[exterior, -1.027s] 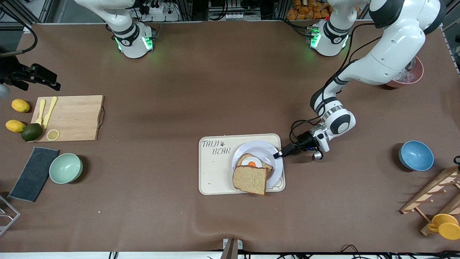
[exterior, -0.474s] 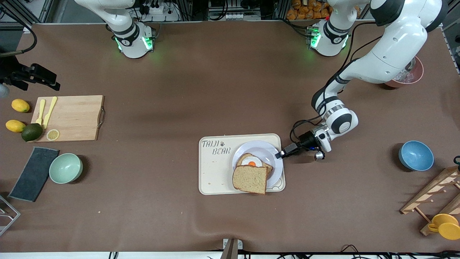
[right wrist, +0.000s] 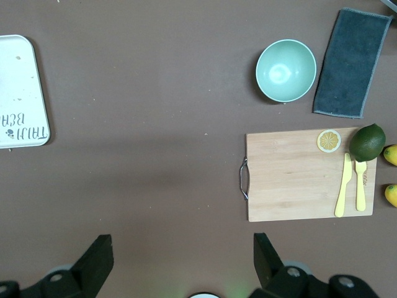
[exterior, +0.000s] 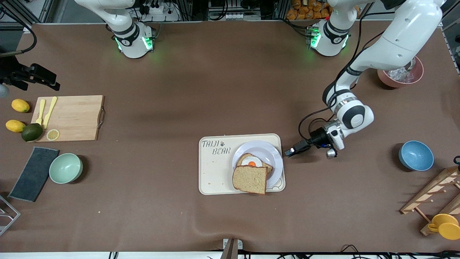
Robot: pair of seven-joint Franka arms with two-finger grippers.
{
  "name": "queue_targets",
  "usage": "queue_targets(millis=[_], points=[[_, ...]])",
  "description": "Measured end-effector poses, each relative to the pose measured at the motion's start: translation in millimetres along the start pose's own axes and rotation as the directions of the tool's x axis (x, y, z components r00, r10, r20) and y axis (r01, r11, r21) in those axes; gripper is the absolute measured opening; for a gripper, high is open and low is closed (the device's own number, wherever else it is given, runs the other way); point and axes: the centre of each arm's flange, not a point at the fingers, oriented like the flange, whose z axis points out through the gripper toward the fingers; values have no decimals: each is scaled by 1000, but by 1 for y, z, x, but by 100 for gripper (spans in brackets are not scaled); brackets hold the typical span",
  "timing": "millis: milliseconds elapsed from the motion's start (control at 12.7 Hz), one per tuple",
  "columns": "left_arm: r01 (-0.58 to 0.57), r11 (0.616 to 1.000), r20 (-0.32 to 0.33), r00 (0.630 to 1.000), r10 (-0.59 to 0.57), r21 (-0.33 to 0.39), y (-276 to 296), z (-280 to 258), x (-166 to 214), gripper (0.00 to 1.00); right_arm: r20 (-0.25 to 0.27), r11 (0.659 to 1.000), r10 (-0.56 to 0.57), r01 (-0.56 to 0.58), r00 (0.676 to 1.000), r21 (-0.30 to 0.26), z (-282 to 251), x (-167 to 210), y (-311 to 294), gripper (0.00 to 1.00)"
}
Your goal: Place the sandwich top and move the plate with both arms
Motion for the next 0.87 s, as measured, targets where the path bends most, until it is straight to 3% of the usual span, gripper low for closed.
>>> queue_targets(millis=[395, 632, 869], points=[[-80, 988, 71, 995, 71, 134, 39, -78, 47, 53, 0, 1000, 0, 0, 1000, 0, 0, 0, 0, 100], [-80, 971, 139, 989, 49, 226, 101, -108, 63, 53, -1, 1000, -12, 12, 1000, 0, 0, 0, 0, 100], [-117, 927, 195, 980, 49, 358, 171, -135, 69, 53, -1, 999, -45, 45, 999, 1, 0, 0, 5, 100]])
